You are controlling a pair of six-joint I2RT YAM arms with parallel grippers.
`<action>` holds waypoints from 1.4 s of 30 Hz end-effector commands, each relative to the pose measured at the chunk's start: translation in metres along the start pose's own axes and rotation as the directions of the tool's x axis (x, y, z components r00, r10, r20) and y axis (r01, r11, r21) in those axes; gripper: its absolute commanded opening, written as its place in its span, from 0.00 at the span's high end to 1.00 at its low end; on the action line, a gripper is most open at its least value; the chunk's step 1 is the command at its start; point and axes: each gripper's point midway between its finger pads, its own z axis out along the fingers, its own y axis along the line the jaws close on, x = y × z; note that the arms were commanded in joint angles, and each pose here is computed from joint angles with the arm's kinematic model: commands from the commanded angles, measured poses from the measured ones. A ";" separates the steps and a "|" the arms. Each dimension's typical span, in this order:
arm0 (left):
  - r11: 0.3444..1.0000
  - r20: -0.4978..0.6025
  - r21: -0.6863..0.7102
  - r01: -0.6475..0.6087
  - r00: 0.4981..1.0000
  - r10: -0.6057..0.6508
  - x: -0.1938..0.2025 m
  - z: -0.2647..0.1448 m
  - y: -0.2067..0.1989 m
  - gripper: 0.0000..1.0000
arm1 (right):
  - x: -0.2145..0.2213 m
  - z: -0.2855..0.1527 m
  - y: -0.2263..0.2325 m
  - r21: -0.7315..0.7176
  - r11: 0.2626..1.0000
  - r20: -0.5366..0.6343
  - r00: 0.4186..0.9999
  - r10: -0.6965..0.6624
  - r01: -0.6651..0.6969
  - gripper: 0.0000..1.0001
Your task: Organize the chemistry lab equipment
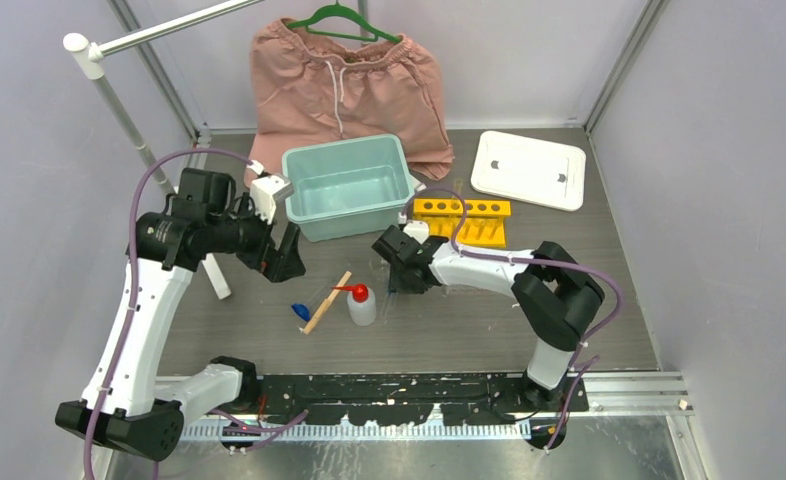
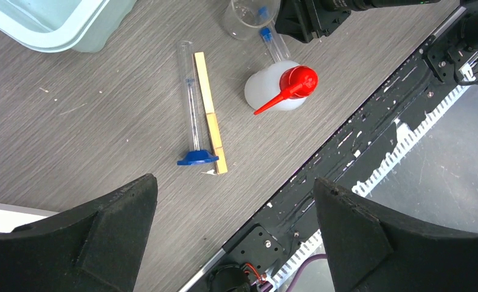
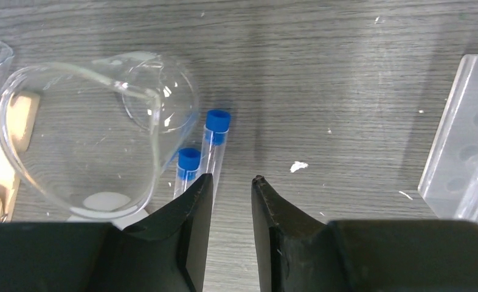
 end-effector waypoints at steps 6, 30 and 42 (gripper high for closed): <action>0.999 0.043 -0.013 -0.036 0.998 0.036 -0.014 -0.011 -0.002 0.00 | -0.017 0.004 0.004 -0.044 0.990 0.122 0.983 0.136 -0.131 0.65; 0.998 0.040 -0.010 -0.054 0.998 0.055 -0.011 -0.014 -0.004 0.00 | -0.016 -0.001 0.012 -0.078 0.977 0.197 0.958 0.209 -0.197 0.68; 0.999 0.041 0.001 -0.045 0.998 0.045 -0.012 -0.011 -0.005 0.00 | -0.025 -0.035 0.009 -0.070 0.992 0.205 0.971 0.121 -0.109 0.67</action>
